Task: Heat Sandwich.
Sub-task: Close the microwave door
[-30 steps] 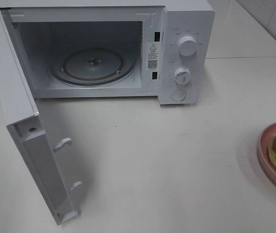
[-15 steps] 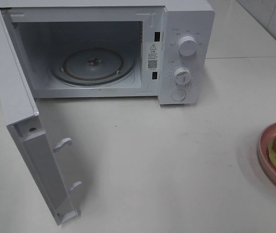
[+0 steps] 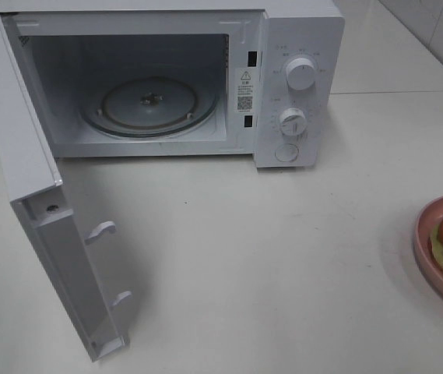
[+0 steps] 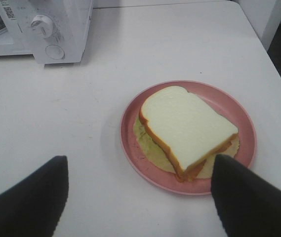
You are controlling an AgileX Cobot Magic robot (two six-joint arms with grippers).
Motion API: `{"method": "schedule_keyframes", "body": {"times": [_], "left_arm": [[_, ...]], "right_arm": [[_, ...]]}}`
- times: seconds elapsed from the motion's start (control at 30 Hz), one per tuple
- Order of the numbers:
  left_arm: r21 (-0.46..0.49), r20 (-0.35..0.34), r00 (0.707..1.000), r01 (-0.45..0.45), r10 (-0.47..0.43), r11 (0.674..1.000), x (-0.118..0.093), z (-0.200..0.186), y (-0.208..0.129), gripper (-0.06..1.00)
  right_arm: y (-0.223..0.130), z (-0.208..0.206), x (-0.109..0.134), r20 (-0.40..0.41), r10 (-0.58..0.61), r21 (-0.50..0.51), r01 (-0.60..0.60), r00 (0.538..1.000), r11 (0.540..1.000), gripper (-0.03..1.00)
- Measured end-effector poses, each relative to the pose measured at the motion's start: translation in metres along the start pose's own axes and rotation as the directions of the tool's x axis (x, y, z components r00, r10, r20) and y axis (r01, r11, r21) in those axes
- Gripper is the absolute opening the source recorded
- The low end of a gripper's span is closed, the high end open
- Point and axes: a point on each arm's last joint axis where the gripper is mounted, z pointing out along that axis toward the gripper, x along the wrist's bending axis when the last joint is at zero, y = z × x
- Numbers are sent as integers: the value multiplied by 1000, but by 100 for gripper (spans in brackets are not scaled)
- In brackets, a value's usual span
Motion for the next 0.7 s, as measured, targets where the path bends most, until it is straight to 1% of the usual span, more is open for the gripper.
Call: {"method": "schedule_keyframes", "body": {"times": [0.7], "left_arm": [[0, 0, 1000, 0, 0, 1000, 0, 0, 0, 99]], "right_arm": [[0, 0, 0, 0, 0, 0, 0, 1000, 1000, 77]]}}
